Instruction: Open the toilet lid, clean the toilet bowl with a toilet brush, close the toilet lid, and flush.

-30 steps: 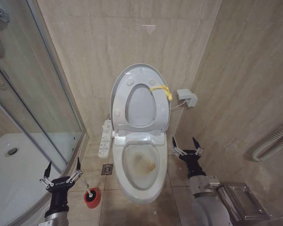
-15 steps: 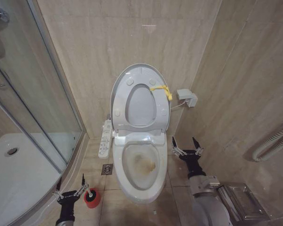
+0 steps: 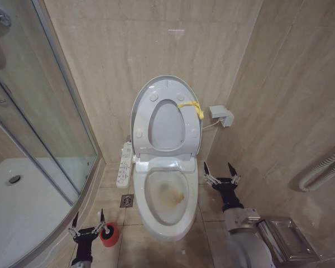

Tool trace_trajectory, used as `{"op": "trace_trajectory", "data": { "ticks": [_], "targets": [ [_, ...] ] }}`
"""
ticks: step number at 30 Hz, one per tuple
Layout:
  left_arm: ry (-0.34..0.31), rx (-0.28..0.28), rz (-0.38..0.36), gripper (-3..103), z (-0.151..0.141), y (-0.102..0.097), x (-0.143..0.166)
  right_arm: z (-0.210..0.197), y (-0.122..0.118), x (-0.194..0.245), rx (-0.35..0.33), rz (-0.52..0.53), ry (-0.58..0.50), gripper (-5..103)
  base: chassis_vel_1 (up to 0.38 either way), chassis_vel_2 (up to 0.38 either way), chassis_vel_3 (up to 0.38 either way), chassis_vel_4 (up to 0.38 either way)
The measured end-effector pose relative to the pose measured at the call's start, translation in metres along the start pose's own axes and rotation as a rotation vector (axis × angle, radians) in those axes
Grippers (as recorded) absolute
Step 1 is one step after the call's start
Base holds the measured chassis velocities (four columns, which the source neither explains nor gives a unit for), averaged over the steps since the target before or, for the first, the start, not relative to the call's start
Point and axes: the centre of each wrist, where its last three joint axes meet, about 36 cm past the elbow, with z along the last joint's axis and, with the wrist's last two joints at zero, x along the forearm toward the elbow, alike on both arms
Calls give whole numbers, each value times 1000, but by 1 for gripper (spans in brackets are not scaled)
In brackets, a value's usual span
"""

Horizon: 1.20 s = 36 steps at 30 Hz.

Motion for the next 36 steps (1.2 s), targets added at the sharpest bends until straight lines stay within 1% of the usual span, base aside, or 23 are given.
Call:
{"op": "trace_trajectory", "data": {
  "ticks": [6, 13, 28, 36],
  "targets": [
    [-8, -6, 10, 99, 0, 0, 1, 0, 0, 0, 0, 0, 0, 100, 0, 0, 0, 0],
    [-10, -7, 12, 98, 0, 0, 2, 0, 0, 0, 0, 0, 0, 100, -83, 63, 86, -81],
    [-4, -13, 26, 98, 3, -3, 7, 0, 0, 0, 0, 0, 0, 100, -16, 17, 20, -19],
    [15, -28, 30, 98, 19, -4, 9, 0, 0, 0, 0, 0, 0, 100, -72, 51, 49, -68]
  ]
}}
